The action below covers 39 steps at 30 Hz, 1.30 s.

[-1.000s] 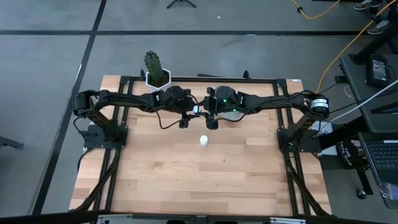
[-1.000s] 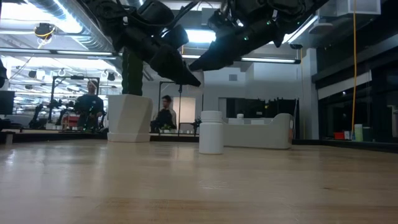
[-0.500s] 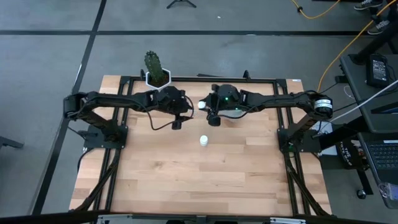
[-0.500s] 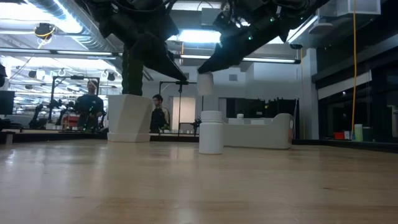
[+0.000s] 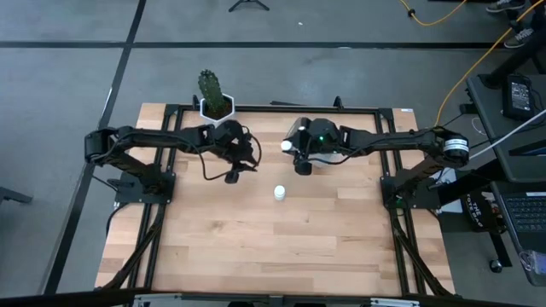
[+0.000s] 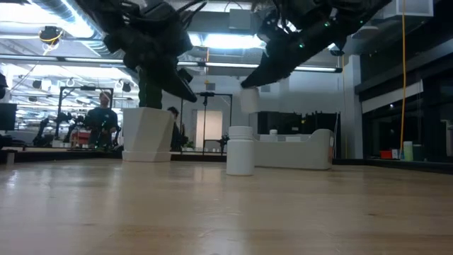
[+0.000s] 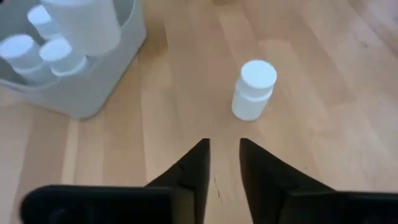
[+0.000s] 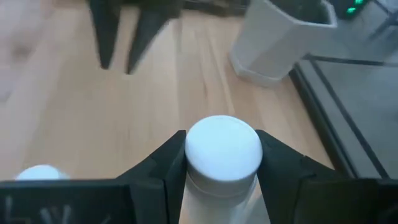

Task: Pick and place pill bottles into a basket
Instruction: Put the white pill bottle into the gray bin

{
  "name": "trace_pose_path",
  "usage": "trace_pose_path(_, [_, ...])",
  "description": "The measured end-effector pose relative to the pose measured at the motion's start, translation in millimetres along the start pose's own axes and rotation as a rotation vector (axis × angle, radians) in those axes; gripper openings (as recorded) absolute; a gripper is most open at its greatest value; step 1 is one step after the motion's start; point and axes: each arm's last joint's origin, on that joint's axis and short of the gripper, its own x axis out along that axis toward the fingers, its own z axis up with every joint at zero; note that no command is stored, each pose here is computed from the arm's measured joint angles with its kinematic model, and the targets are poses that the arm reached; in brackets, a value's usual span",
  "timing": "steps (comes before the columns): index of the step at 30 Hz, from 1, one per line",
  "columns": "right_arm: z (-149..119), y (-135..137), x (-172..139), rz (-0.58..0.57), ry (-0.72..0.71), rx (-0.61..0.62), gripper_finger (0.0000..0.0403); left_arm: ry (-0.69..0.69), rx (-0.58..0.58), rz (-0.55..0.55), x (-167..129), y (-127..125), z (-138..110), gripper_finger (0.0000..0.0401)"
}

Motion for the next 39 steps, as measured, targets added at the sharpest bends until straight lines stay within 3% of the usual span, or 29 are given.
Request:
trace_pose_path(8, [-7,-1,-15,-0.045,0.012,0.023,0.0154,-0.019,-0.019,0.015,2,-1,-15,0.0005])
trace_pose_path(18, [-29,2,-43,-0.117,0.009,0.083,0.0154,-0.023,-0.029,0.037,0,3,-17,0.0002])
trace_pose_path(26, [-42,5,-61,-0.127,-0.029,0.121,0.0154,0.010,-0.056,0.101,-23,4,-19,0.0002])
trace_pose_path(29, [-49,7,-61,-0.135,-0.046,0.138,0.0154,0.011,-0.068,0.116,-32,2,-18,0.0002])
trace_pose_path(34, [-66,7,-58,-0.244,-0.061,0.145,0.0154,0.009,-0.068,0.116,-41,-3,-17,0.0002])
trace_pose_path(39, [-70,8,-57,-0.250,-0.061,0.157,0.0154,0.000,-0.102,0.119,-43,-3,-16,0.0001])
